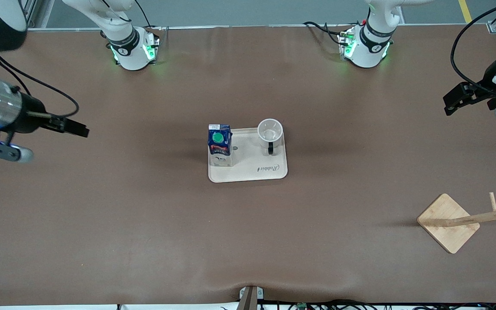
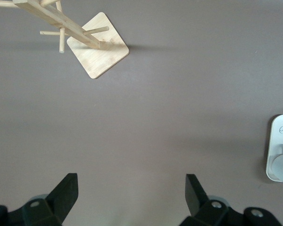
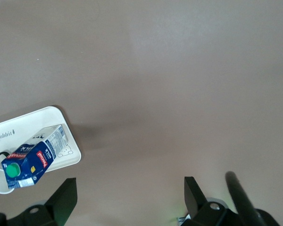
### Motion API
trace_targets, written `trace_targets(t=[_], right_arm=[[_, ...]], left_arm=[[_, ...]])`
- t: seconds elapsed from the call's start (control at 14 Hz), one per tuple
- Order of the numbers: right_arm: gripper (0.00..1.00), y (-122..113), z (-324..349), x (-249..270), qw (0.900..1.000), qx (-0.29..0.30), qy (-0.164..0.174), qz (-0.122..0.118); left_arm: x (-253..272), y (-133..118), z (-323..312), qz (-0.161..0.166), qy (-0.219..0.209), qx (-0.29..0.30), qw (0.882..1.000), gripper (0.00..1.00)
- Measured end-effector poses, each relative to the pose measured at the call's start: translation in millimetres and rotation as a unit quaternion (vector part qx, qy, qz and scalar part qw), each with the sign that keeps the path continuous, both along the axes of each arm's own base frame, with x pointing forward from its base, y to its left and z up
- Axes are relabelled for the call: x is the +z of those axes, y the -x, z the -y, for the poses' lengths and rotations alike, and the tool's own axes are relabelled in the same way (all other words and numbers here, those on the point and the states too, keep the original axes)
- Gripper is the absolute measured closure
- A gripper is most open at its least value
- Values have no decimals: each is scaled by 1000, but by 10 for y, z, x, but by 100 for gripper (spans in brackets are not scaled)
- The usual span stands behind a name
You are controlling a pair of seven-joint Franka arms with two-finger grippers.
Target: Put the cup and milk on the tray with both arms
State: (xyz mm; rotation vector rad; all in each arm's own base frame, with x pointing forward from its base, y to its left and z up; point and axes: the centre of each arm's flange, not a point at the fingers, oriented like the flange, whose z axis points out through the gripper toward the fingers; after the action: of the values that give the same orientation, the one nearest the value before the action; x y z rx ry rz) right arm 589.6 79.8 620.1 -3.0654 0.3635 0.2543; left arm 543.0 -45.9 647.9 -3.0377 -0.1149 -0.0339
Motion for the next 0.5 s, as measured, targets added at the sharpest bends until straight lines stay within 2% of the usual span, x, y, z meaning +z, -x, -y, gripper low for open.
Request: trace_targets(t=[0.21,0.5], right_arm=[[0,228,34,170,1000,26,12,9],[0,536,233,292,998,54,20,13]], left_arm=[[52,63,46,-3,18,-1,1000,0],[48,83,47,-10,18,-4,1000,0]])
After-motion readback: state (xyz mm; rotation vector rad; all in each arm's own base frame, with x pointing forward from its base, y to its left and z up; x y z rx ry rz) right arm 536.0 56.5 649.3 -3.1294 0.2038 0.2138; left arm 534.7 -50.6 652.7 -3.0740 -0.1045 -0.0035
